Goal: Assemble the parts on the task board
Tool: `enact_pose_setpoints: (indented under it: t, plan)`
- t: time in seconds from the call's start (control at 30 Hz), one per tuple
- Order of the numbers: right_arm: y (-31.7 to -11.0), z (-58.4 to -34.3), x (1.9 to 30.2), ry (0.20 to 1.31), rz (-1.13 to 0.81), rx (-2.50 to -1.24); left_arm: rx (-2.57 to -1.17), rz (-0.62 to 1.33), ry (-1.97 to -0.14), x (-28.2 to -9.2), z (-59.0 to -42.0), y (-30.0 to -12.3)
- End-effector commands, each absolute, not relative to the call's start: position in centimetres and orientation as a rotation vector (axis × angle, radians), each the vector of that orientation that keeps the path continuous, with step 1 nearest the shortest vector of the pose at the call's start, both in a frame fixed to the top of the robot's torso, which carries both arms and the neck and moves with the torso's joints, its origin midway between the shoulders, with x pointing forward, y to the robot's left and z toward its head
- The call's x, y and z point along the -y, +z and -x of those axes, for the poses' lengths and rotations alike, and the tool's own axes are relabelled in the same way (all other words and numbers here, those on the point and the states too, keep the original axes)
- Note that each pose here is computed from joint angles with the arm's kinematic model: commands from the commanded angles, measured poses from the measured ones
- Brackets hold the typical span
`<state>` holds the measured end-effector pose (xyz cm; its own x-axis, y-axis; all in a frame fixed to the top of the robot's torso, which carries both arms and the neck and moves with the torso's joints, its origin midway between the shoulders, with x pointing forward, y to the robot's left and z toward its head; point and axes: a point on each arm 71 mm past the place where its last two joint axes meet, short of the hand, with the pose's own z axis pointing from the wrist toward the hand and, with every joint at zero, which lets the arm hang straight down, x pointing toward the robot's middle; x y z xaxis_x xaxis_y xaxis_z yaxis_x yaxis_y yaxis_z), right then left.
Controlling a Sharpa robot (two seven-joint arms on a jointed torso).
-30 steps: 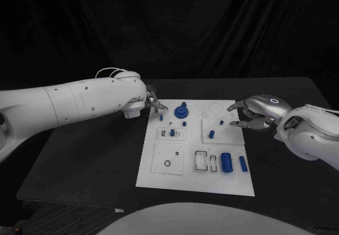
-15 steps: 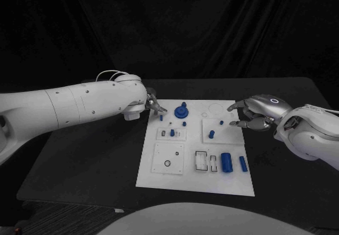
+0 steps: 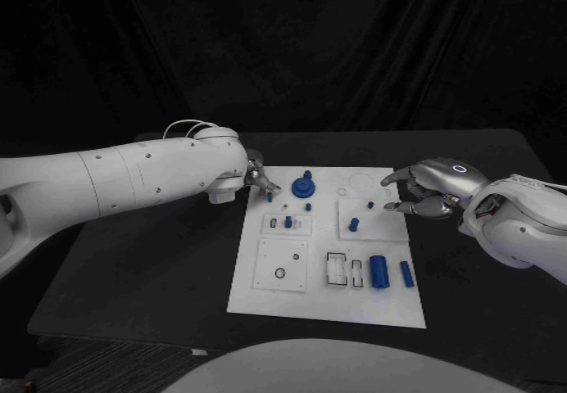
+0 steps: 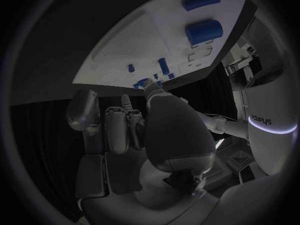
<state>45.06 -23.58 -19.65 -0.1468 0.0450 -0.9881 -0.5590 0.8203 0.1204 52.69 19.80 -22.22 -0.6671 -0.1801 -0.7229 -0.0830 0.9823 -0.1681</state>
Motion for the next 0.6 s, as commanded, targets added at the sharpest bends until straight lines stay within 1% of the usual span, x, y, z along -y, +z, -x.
enact_pose_setpoints:
  t: [0.03,0.6]
  plan:
    - [-19.72,-45.06,23.64,0.543,0.403,-1.646,-2.318,0.153,-0.176,-19.39,-52.56,-22.39]
    - [-19.83,-45.09,23.68,0.541,0.403,-1.650,-2.336,0.140,-0.179,-19.28,-52.43,-22.75]
